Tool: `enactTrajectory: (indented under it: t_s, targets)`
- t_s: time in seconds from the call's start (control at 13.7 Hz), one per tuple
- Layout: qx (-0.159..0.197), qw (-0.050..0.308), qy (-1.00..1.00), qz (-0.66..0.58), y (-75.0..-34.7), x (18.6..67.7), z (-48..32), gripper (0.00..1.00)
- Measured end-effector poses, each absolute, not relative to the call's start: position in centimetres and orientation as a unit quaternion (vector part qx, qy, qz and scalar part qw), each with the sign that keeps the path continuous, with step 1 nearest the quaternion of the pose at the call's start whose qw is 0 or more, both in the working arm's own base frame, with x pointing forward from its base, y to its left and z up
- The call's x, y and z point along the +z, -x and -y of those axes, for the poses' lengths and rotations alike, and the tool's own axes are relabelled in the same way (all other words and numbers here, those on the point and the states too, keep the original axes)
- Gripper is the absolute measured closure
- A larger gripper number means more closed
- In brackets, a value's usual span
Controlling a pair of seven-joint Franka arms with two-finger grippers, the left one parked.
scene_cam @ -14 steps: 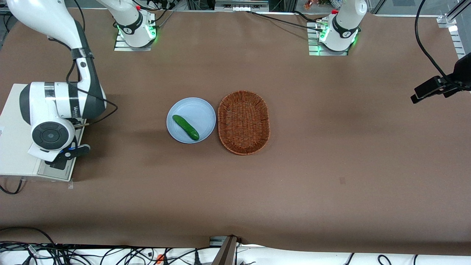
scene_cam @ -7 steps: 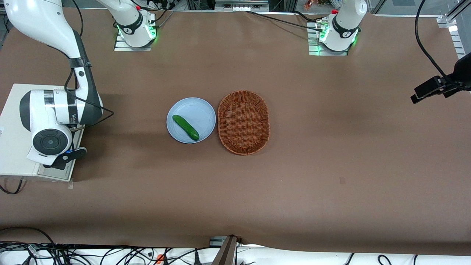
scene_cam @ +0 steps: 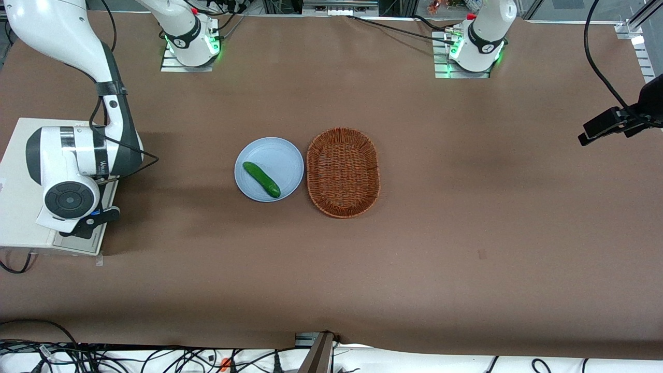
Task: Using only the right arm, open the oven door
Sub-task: 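Move the right gripper down to the oven door handle and grip it, then pull the handle with the right gripper, swinging the door down open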
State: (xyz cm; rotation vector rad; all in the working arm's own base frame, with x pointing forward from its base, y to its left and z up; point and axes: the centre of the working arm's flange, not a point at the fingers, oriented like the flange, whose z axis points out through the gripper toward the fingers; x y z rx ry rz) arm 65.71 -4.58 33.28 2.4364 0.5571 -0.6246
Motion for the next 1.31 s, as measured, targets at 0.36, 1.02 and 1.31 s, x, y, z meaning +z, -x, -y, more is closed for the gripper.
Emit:
enactTrajectory:
  t_s: [0.36,1.02,1.31]
  targets:
    - [-0.233,0.278,-0.909,-0.208,-65.8,33.0,5.0,0.99]
    - [-0.222,0.246,-0.922,-0.201,-65.9,32.8,3.2,0.99]
    - [-0.216,0.227,-0.928,-0.202,-65.9,32.4,1.9,0.99]
